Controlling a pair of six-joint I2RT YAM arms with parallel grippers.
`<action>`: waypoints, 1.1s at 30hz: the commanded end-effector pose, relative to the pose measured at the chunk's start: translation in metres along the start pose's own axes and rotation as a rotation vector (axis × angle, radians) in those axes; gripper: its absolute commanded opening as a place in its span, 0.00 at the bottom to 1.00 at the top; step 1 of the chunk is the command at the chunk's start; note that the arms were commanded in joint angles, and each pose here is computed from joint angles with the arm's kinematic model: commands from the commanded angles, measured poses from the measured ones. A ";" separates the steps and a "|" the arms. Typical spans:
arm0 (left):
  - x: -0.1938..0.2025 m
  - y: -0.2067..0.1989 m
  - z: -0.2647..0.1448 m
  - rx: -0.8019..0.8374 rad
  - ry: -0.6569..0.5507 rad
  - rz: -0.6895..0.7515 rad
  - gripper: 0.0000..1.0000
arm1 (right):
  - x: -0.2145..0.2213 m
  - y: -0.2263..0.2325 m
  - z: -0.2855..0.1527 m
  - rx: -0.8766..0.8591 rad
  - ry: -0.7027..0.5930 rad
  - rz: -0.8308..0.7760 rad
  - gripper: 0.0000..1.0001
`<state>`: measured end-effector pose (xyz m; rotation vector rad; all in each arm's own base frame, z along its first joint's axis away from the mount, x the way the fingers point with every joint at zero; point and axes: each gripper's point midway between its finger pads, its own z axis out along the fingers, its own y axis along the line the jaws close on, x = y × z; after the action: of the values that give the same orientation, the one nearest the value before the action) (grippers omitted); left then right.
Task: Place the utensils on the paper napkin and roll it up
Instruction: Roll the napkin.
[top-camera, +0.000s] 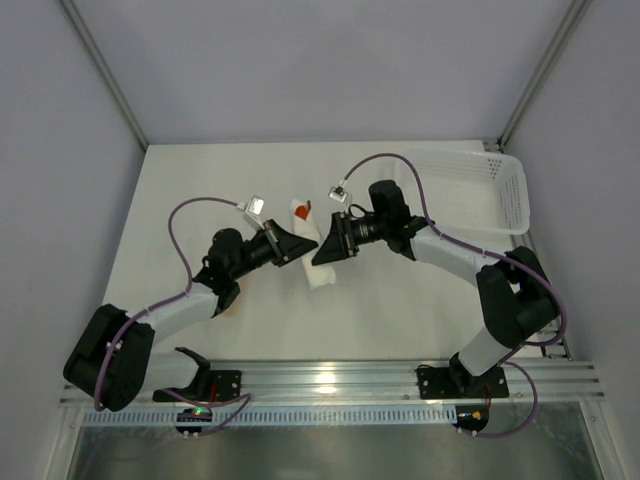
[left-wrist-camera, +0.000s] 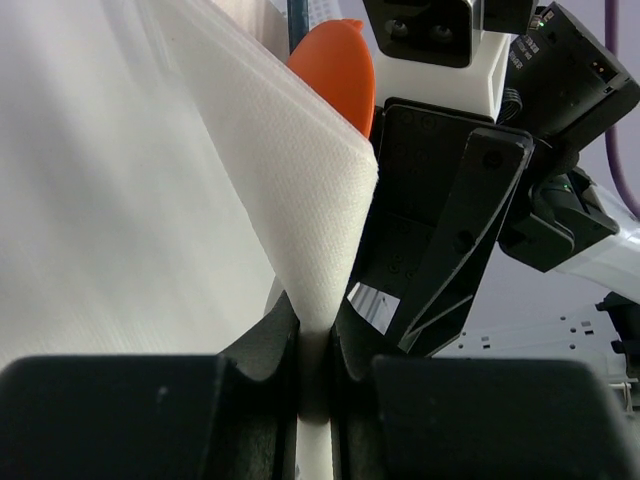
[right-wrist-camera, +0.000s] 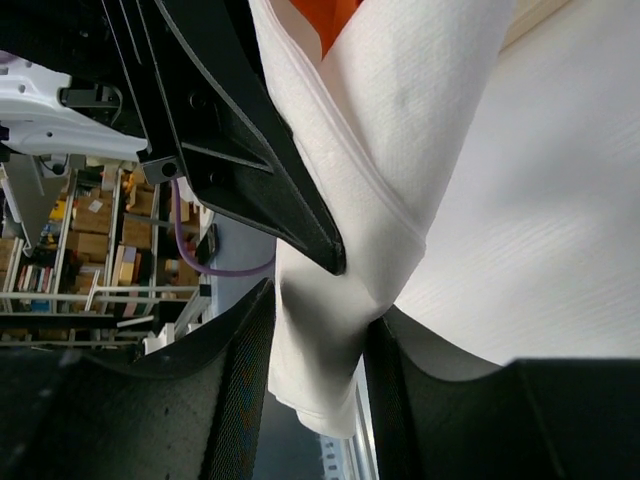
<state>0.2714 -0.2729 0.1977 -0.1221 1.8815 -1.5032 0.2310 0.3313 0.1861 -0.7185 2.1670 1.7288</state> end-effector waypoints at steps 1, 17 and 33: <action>-0.009 -0.022 0.000 0.086 -0.025 0.039 0.00 | -0.014 0.025 -0.001 -0.116 -0.029 -0.081 0.43; -0.008 -0.029 0.002 0.128 -0.018 0.030 0.00 | -0.018 0.019 -0.001 -0.175 -0.030 -0.040 0.43; -0.006 -0.029 0.003 0.126 -0.007 0.025 0.05 | -0.024 0.023 0.000 -0.216 -0.052 -0.030 0.04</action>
<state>0.2730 -0.2760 0.2175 -0.0885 1.7877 -1.5609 0.2393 0.3353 0.2004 -0.6616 2.0779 1.9691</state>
